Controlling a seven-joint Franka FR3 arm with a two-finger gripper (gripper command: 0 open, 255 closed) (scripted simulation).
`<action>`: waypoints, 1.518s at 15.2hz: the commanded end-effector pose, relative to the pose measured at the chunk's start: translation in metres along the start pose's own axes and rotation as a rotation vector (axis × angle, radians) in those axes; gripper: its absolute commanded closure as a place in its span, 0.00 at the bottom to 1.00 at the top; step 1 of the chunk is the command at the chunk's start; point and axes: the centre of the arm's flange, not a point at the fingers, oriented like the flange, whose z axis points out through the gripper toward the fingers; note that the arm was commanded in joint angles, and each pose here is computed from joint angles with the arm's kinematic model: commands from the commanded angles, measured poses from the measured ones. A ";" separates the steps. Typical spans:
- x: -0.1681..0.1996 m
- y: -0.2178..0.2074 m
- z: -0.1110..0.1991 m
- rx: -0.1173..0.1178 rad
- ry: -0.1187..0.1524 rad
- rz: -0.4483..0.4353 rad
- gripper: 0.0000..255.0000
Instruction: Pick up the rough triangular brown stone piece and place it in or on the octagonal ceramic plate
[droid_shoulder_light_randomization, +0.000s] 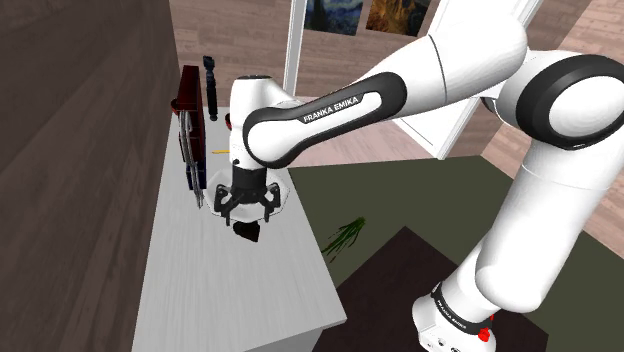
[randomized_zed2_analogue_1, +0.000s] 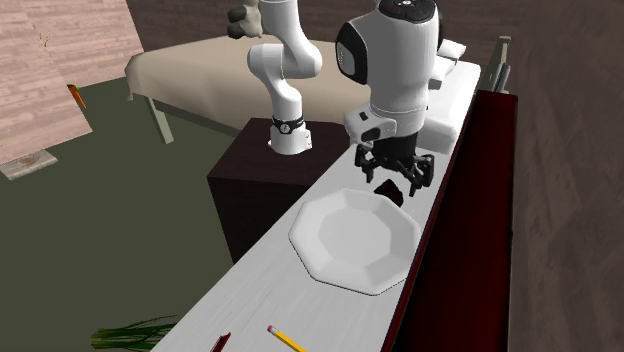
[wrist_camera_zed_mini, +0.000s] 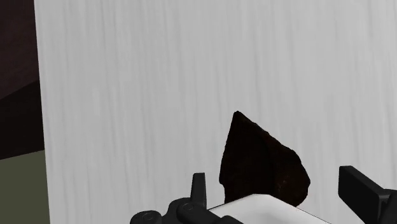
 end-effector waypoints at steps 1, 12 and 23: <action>0.001 0.000 0.010 0.000 -0.002 0.002 0.00; 0.001 0.000 0.024 0.000 -0.002 0.002 1.00; -0.001 -0.001 0.014 0.000 -0.002 0.002 1.00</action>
